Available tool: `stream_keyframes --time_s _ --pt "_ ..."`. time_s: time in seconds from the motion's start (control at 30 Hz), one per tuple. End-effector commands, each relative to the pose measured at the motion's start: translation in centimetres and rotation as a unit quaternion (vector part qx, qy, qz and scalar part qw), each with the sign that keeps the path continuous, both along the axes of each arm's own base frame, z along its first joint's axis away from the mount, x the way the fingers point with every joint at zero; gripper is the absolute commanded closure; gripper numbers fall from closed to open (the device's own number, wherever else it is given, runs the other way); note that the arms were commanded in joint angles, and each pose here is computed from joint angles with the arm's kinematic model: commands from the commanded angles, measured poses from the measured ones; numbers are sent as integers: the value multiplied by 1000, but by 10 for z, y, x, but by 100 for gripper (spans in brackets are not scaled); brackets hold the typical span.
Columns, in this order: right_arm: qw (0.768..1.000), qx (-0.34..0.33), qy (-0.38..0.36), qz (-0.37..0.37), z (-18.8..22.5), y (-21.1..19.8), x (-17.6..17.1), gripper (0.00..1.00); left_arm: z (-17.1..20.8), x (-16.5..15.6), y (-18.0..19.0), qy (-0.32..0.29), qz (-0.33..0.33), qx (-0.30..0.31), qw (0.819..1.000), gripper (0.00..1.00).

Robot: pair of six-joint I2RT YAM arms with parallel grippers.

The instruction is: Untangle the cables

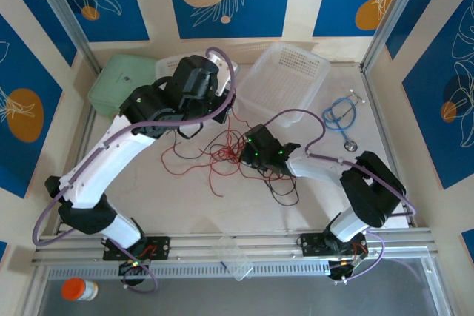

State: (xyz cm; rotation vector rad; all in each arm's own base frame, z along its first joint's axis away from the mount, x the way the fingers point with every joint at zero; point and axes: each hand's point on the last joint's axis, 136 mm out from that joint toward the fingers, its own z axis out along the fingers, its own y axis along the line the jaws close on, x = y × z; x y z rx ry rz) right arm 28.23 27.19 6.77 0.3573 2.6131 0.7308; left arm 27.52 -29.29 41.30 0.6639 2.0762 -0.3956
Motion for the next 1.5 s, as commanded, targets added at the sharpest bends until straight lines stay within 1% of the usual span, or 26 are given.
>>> stream_keyframes --time_s 0.0,0.2,0.33,0.47,0.67,0.87,0.97,1.03,1.1,1.13,1.2,1.27,1.33,1.4,1.43,1.47 --pt "999 -18 -8 -28 -6 -4 6 100 30 4 12 -45 20 1 999 100" --pt "998 -38 22 -41 -31 -18 -8 100 82 8 36 -121 65 -34 990 100" --pt "996 -53 43 -51 -47 -28 -14 100 119 5 59 -177 96 -59 978 100" --pt "993 -69 65 -66 -62 -42 -19 100 147 -1 88 -220 135 -70 964 100" --pt "989 -82 88 -89 -77 -63 -25 100 173 -15 120 -260 162 -90 948 100" --pt "987 -87 94 -100 -79 -74 -26 100 194 -30 146 -287 177 -111 935 100" --pt "988 -84 90 -92 -74 -74 -25 100 195 -33 150 -290 180 -115 933 100" --pt "991 -76 78 -73 -62 -68 -23 100 190 -33 149 -286 178 -116 934 100" --pt "995 -72 57 -46 -44 -61 -21 92 183 -31 144 -279 174 -113 937 100" --pt "996 -75 42 -27 -33 -58 -22 87 178 -29 141 -275 171 -111 940 100" --pt "997 -82 -2 10 -5 -53 -23 74 170 -26 136 -266 168 -106 943 100" --pt "992 -99 -53 52 23 -50 -27 58 162 -23 129 -258 164 -102 947 100" --pt "981 -114 -114 105 50 -45 -34 40 157 -19 122 -251 158 -99 950 100" --pt "968 -129 -159 144 69 -44 -39 23 154 -17 117 -247 154 -96 952 100" --pt "961 -137 -177 161 76 -44 -40 16 154 -17 116 -246 152 -97 952 100" --pt "956 -144 -190 172 81 -45 -39 12 153 -16 114 -246 151 -96 953 100"
